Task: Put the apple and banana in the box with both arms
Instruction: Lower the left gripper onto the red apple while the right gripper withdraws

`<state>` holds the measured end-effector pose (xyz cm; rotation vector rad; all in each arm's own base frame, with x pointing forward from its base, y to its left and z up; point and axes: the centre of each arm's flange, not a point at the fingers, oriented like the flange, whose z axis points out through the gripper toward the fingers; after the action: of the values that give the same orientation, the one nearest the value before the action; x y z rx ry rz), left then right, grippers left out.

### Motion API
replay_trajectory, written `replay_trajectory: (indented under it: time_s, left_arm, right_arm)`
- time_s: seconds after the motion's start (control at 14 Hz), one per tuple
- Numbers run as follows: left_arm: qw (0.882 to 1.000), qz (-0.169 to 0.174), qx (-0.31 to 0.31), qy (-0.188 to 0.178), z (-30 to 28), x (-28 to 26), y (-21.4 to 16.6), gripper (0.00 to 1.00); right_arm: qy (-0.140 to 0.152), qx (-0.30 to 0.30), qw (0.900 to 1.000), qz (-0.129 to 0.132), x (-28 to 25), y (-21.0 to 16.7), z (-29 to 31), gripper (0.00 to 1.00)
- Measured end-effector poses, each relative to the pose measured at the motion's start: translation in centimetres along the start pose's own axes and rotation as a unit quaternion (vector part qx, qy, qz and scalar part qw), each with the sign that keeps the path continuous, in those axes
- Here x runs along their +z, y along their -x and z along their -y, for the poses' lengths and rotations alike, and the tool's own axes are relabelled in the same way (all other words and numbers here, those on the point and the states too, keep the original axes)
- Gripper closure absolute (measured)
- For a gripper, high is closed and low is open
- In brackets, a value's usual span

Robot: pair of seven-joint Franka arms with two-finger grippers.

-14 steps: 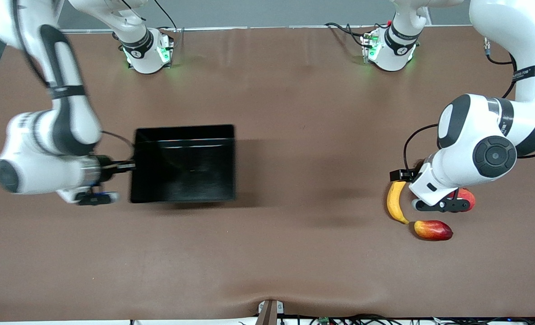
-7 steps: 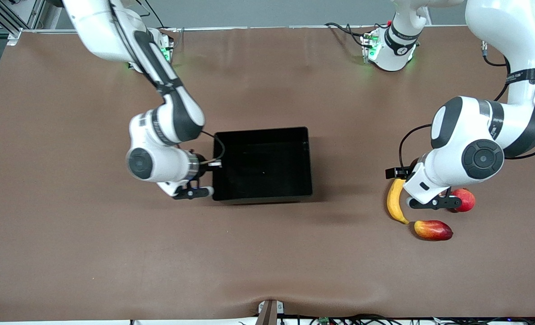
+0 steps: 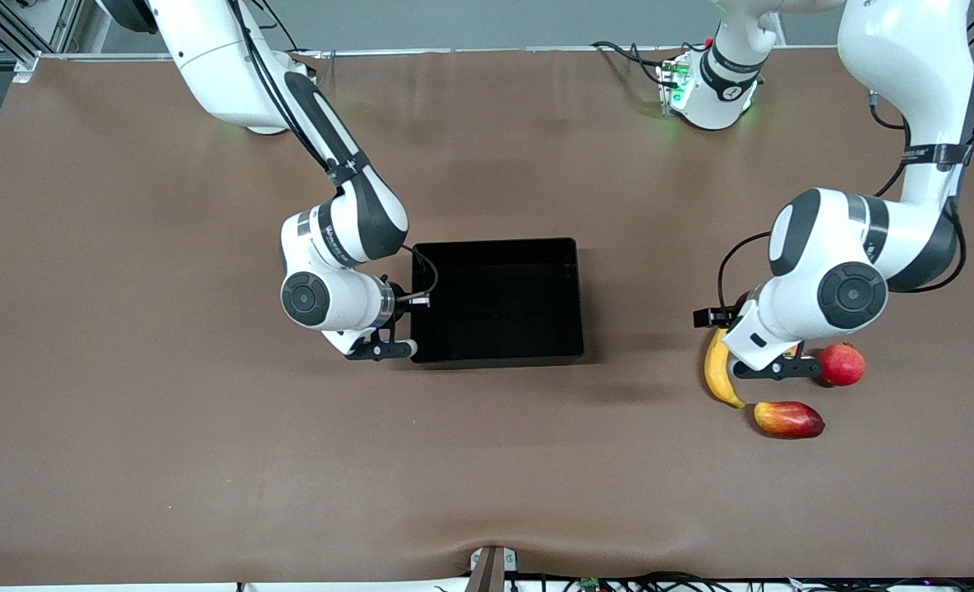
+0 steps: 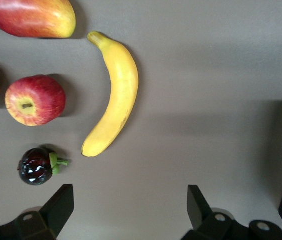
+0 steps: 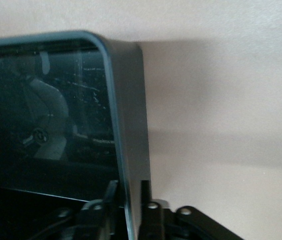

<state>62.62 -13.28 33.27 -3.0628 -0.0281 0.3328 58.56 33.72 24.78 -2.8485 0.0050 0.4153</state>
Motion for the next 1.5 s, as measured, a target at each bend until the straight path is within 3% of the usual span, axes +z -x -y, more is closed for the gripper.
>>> replay_trajectory:
  time_s: [0.21,0.36,0.5,0.64,0.85,0.93,1.21,1.35,1.5]
  left_arm:
    - [1.0,0.014,-0.002,-0.002,-0.2,1.9,-0.2,0.0]
    - [1.0,0.023,0.002,-0.009,-0.1,3.8,-0.6,0.0]
    - [0.999,0.021,0.016,-0.03,0.3,5.8,-1.4,0.0]
    - [0.999,0.018,0.023,-0.045,0.8,7.1,-1.9,0.0]
    - [0.999,0.012,0.021,-0.048,3.8,7.4,-2.8,0.0]
    - [0.999,0.008,0.021,-0.048,5.2,7.4,-3.1,0.0]
    - [0.998,-0.005,0.007,-0.062,10.2,7.9,-4.1,0.0]
    - [0.998,-0.004,0.003,-0.058,11.4,8.9,-4.4,0.0]
    - [0.998,-0.004,0.004,-0.055,11.4,10.1,-4.8,0.0]
  right_arm:
    - [-0.014,0.01,1.0,0.013,-6.1,-1.0,-1.1,0.39]
    - [-0.025,0.022,0.999,0.032,-14.7,-1.1,-3.7,0.19]
    - [-0.03,0.042,0.998,0.022,-23.1,-1.1,-9.0,0.01]
    - [-0.026,0.009,1.0,0.015,-28.1,-0.9,-15.2,0.0]
    - [-0.027,-0.027,0.999,0.025,-32.8,0.3,-22.9,0.0]
    - [-0.006,-0.02,1.0,0.023,-34.5,1.1,-25.1,0.0]
    - [0.139,-0.001,0.99,-0.013,-41.8,6.0,-28.4,0.0]
    - [0.158,0.005,0.987,-0.023,-44.7,9.3,-28.3,0.0]
    - [0.155,0.014,0.987,-0.031,-46.2,11.8,-29.4,0.0]
